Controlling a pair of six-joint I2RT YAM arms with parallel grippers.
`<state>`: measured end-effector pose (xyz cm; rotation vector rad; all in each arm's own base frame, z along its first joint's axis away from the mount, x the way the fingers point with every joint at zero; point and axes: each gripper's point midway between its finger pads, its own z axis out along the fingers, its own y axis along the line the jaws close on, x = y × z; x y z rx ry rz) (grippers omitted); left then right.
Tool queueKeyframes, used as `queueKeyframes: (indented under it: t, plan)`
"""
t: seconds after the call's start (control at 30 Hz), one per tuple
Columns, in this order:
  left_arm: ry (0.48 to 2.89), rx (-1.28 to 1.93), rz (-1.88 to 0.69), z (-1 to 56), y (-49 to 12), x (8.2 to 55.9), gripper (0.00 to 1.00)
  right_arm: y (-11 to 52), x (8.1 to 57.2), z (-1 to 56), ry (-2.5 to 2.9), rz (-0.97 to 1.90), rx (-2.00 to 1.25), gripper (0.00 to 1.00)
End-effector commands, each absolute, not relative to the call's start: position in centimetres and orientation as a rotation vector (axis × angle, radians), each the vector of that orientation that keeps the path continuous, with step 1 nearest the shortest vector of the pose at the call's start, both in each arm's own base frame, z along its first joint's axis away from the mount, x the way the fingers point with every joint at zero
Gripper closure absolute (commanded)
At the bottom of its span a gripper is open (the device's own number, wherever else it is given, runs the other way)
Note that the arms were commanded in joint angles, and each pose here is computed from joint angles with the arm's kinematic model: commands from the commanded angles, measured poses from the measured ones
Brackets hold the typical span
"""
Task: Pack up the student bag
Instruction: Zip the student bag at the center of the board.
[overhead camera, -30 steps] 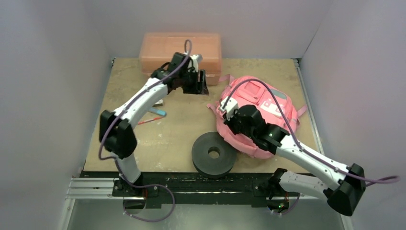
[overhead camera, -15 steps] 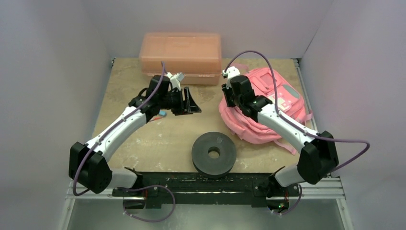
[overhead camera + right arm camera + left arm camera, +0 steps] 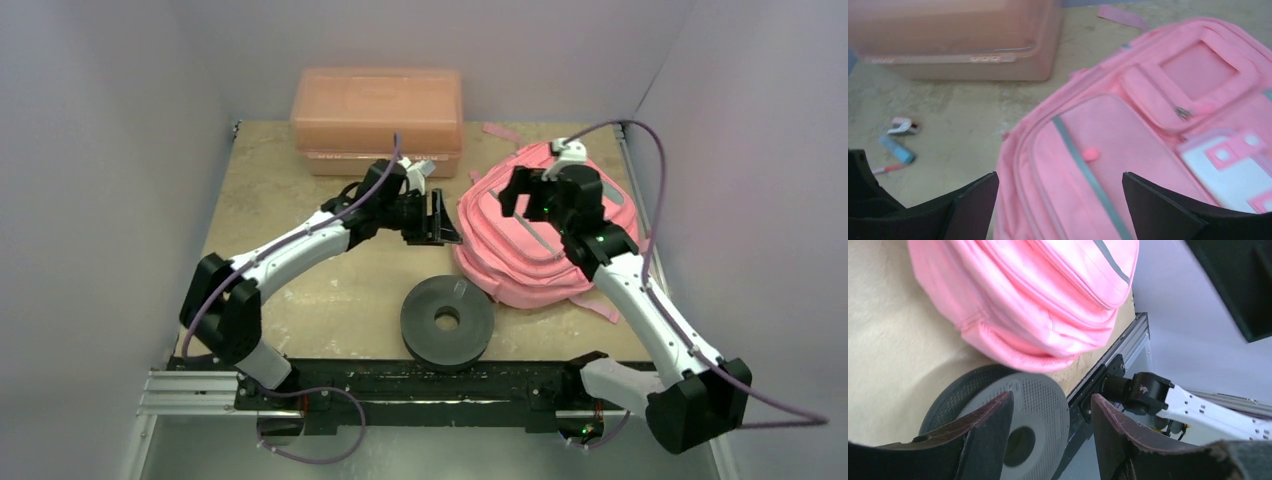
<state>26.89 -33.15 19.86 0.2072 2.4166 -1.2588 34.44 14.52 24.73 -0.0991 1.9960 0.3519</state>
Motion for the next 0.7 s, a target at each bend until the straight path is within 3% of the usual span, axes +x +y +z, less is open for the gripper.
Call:
queueKeyframes:
  t: [0.0, 0.27, 0.37, 0.53, 0.6, 0.67]
  plan:
    - [2.404, 0.226, -1.282, 19.0, -36.8, 29.4, 0.43, 8.3, 33.4, 22.2, 2.013, 0.371, 0.264, 0.02]
    - [2.493, 0.215, -1.321, 14.9, -39.3, 31.1, 0.44, 2.2, 31.9, 18.4, 1.964, 0.405, 0.497, 0.01]
    - [2.538, 0.236, -1.377, 13.7, -40.3, 31.1, 0.43, 3.7, 32.2, 17.9, 1.942, 0.549, 0.396, 0.01]
    - [2.522, 0.254, -1.474, 13.6, -41.4, 31.4, 0.45, 5.9, 32.5, 15.4, 2.099, 0.66, 0.281, 0.1]
    - [2.516, 0.25, -1.469, 13.6, -41.1, 31.8, 0.57, 6.9, 32.4, 14.6, 2.152, 0.673, 0.216, 0.14]
    - [2.515, 0.224, -1.455, 13.5, -40.3, 32.4, 0.76, 8.2, 32.6, 14.3, 2.187, 0.664, 0.155, 0.17]
